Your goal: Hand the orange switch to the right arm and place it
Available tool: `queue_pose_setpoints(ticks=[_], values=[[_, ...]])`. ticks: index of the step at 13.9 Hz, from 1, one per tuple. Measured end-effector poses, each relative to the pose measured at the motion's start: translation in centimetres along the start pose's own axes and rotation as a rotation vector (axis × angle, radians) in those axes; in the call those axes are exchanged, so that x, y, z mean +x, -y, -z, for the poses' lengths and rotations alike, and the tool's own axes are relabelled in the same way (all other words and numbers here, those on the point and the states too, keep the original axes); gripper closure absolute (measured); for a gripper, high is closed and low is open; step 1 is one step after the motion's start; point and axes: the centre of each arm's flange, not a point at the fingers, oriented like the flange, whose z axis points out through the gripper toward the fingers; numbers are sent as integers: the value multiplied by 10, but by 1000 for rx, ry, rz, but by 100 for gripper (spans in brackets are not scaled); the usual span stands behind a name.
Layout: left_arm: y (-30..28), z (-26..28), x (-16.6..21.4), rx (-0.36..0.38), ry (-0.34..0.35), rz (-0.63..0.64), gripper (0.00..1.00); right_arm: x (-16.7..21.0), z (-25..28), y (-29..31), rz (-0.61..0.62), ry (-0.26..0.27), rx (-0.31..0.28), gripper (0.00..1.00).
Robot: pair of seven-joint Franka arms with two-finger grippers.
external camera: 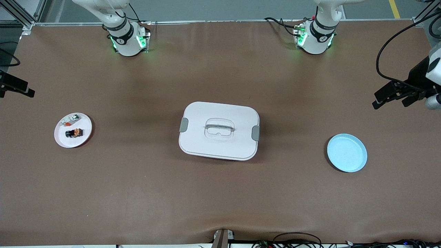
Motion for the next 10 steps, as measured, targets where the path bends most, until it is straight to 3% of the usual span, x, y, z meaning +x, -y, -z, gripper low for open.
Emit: queue_pose_setpoints(ticks=[10], values=[[9, 0, 1, 4, 2, 15, 0, -18, 18, 5, 6, 3, -3, 0]])
